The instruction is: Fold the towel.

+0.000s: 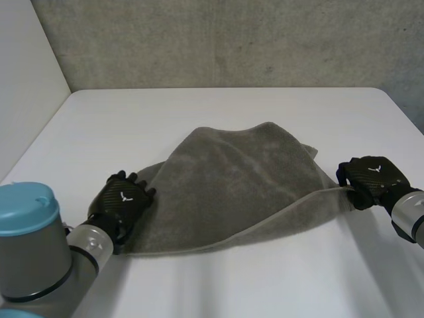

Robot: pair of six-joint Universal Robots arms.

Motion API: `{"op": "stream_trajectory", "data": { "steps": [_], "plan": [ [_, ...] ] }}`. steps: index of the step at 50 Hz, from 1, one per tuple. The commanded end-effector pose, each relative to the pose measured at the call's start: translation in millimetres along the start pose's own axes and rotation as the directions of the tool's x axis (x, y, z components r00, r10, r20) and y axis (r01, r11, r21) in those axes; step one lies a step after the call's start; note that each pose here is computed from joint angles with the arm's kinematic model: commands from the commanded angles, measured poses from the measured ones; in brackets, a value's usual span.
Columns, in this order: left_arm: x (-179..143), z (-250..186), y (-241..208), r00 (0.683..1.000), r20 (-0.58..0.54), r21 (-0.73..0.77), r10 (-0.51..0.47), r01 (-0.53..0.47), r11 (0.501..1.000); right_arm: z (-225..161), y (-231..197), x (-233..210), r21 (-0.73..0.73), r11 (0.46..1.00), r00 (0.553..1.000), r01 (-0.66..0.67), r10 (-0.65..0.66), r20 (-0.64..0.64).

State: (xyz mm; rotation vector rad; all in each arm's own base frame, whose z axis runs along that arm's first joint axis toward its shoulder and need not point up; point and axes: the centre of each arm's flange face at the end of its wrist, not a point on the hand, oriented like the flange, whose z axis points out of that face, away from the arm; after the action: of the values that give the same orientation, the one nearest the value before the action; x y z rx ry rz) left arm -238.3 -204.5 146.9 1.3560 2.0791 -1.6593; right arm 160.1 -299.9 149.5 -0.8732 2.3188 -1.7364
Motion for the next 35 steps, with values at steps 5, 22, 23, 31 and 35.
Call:
{"op": "stream_trajectory", "data": {
  "steps": [5, 22, 23, 31, 35],
  "plan": [
    [-3.8, -25.9, 2.3, 1.0, -0.002, -0.027, -0.012, 0.012, 1.0, 3.4, 7.8, -3.1, -0.026, 1.0, 1.0, -0.012, 0.012, 0.011],
    [-5.4, -13.1, 32.2, 0.999, -0.015, -0.151, -0.048, 0.045, 0.988, 3.2, 8.7, -3.2, -0.03, 0.999, 1.0, -0.014, 0.015, 0.012],
    [-5.4, -13.1, 32.2, 0.999, -0.015, -0.151, -0.048, 0.045, 0.988, 3.3, 8.9, -2.7, -0.03, 0.999, 1.0, -0.015, 0.015, 0.011],
    [1.8, 1.5, 42.0, 0.997, -0.04, -0.182, -0.059, 0.05, 0.982, 3.3, 9.0, -2.2, -0.031, 0.999, 1.0, -0.016, 0.016, 0.01],
    [2.9, 6.5, 37.5, 0.998, -0.024, -0.142, -0.053, 0.049, 0.989, 2.9, 7.9, -1.3, -0.027, 1.0, 1.0, -0.014, 0.014, 0.007]
  ]
}}
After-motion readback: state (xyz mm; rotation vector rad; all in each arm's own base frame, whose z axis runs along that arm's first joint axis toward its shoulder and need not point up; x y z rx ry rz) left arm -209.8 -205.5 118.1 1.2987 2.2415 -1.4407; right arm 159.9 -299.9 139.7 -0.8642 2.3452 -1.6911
